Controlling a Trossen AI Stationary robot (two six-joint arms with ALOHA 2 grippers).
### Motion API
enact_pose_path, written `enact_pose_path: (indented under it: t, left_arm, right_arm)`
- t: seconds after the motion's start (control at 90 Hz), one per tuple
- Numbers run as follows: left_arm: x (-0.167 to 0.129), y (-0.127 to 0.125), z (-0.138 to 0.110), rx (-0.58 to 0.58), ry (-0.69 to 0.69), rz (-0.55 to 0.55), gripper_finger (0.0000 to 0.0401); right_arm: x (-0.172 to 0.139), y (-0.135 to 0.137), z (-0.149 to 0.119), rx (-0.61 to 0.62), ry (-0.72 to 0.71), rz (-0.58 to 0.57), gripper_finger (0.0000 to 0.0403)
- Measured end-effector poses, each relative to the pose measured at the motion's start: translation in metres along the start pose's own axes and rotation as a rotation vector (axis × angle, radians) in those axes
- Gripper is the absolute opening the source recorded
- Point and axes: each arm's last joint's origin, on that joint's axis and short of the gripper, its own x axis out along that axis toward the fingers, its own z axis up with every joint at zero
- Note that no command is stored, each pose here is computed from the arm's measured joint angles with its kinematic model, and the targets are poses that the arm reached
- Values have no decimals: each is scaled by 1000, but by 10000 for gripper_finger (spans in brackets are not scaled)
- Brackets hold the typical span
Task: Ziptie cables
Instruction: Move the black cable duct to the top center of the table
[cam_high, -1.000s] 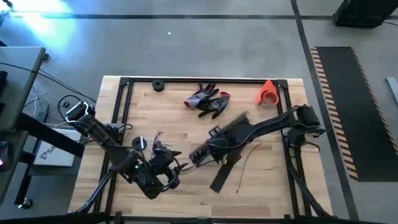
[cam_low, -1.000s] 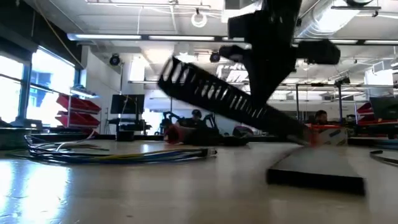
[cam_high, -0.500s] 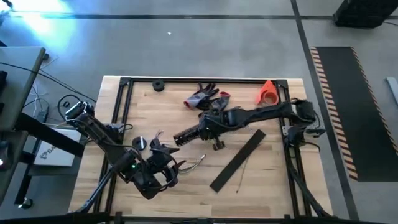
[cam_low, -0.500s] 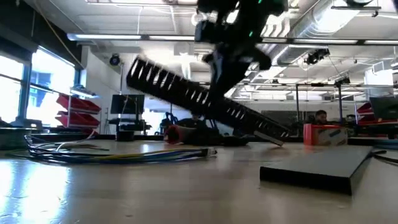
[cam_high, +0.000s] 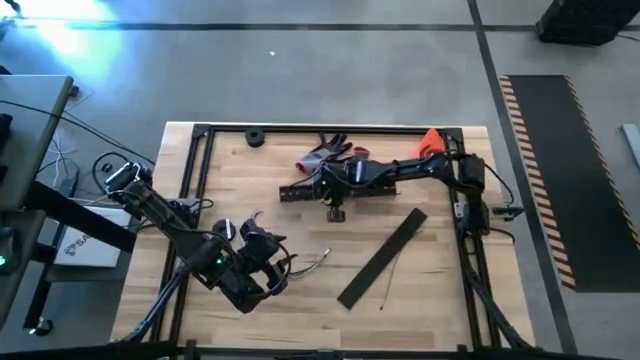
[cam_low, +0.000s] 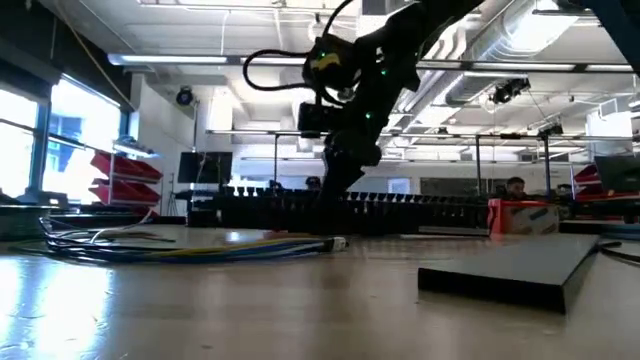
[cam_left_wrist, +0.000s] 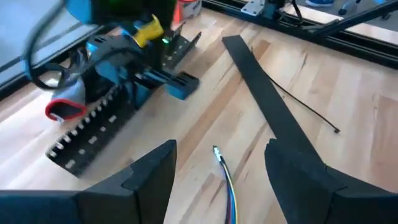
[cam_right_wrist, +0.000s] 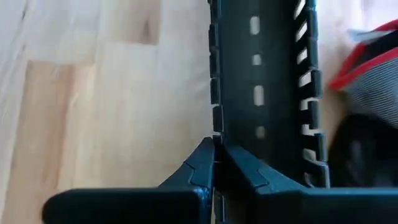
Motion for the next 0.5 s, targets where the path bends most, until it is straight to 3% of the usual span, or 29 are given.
enact_pose_path:
  t: [0.144, 0.3, 0.5]
  left_arm:
    - [-3, -2, -2, 6, 1, -12, 225]
    - [-5, -2, -4, -1, 10, -21, 225]
    - [-12, -4, -9, -23, 14, -28, 225]
  right_arm:
    - [-10, -9, 3, 34, -36, -35, 104]
    - [-43, -9, 8, 7, -65, -30, 172]
    - [-94, 44, -2, -129, -139, 165, 184]
